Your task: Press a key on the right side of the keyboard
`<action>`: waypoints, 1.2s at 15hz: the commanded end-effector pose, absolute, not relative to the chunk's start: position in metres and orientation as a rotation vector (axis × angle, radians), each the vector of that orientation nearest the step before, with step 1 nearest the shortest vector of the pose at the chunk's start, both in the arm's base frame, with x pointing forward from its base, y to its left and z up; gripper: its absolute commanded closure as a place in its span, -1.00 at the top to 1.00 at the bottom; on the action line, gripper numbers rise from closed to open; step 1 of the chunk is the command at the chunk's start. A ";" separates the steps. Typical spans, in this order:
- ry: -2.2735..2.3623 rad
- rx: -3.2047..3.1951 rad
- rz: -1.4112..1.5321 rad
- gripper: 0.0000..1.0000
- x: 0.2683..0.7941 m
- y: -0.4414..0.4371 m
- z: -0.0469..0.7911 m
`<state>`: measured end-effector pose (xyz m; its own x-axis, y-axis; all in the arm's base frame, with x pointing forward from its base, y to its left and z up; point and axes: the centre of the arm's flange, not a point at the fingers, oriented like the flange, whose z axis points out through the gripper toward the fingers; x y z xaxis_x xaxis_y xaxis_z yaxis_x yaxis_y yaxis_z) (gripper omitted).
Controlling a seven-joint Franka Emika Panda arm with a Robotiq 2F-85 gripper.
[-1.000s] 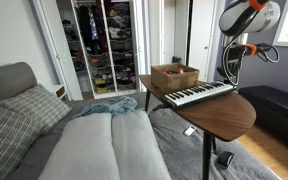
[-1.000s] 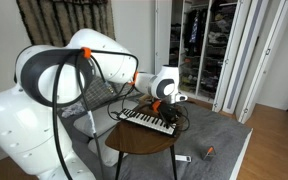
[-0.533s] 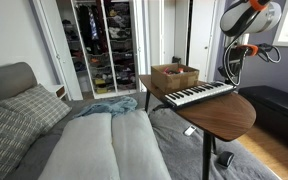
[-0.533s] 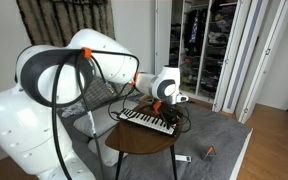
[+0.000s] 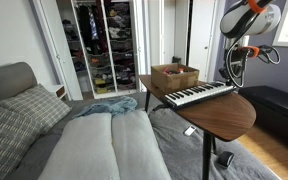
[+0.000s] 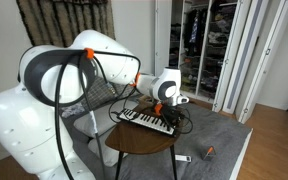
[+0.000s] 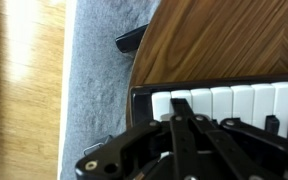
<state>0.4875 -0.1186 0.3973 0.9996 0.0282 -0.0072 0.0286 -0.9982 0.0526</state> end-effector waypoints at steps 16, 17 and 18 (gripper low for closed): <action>0.112 3.093 -0.040 -1.00 0.485 -0.114 0.394; 0.110 3.091 -0.039 -1.00 0.485 -0.114 0.395; 0.108 3.087 -0.037 -1.00 0.484 -0.113 0.396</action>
